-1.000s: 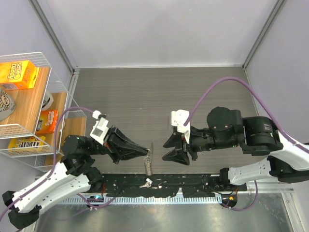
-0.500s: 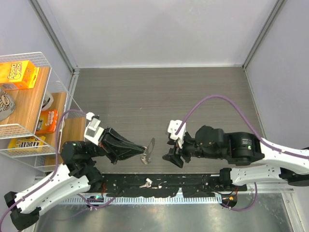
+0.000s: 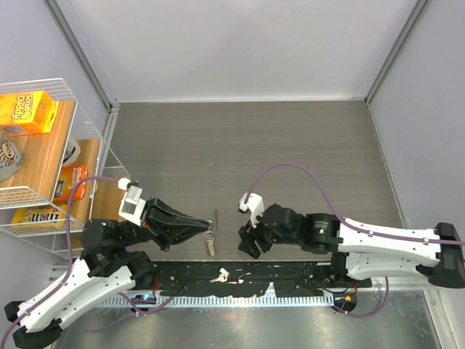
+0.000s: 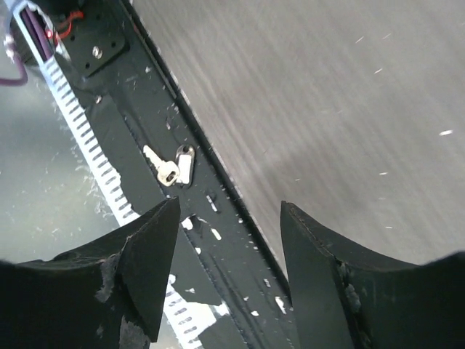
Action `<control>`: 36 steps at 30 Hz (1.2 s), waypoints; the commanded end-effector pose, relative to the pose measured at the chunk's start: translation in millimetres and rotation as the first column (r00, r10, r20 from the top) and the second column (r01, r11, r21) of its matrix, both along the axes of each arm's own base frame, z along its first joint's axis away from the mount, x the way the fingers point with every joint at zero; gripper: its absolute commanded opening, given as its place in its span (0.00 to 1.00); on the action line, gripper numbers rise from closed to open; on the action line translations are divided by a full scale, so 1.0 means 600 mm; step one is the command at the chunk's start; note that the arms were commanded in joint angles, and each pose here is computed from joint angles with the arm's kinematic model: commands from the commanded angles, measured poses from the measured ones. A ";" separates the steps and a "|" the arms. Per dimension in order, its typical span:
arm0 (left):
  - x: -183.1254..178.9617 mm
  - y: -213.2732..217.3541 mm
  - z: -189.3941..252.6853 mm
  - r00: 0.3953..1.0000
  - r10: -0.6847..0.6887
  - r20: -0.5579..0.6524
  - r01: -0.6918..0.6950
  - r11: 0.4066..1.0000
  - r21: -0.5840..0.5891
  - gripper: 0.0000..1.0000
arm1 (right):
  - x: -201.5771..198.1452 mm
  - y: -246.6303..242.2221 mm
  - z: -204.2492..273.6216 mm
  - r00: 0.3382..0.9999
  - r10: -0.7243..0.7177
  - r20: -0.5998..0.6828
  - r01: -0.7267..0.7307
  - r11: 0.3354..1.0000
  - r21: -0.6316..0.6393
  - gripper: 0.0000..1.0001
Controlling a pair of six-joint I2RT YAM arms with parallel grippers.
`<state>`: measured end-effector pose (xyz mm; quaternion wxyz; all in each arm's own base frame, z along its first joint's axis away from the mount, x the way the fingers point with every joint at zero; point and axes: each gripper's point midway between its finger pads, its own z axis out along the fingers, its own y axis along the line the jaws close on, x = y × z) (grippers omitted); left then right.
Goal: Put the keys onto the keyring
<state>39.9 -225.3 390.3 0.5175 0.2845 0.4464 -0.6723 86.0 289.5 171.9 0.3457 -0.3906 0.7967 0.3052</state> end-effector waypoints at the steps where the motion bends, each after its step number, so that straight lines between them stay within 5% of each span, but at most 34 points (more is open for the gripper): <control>1: 0.006 0.016 0.012 0.998 0.064 0.024 -0.064 0.998 -0.004 0.00 | -0.032 0.063 -0.015 0.989 0.078 -0.126 -0.063 0.991 0.120 0.62; 15: -0.001 0.054 -0.015 0.991 0.131 -0.004 -0.131 0.991 0.003 0.00 | -0.119 0.113 -0.147 0.906 0.314 -0.283 -0.327 0.945 0.000 0.57; 25: -0.012 0.074 -0.019 0.990 0.143 -0.006 -0.143 0.990 -0.001 0.00 | -0.130 0.140 -0.139 0.878 0.474 -0.067 -0.478 0.877 -0.054 0.59; 36: -0.022 0.082 -0.035 0.991 0.136 0.007 -0.136 0.990 0.023 0.00 | -0.111 0.119 -0.158 0.661 0.700 0.271 -0.665 0.714 -0.221 0.63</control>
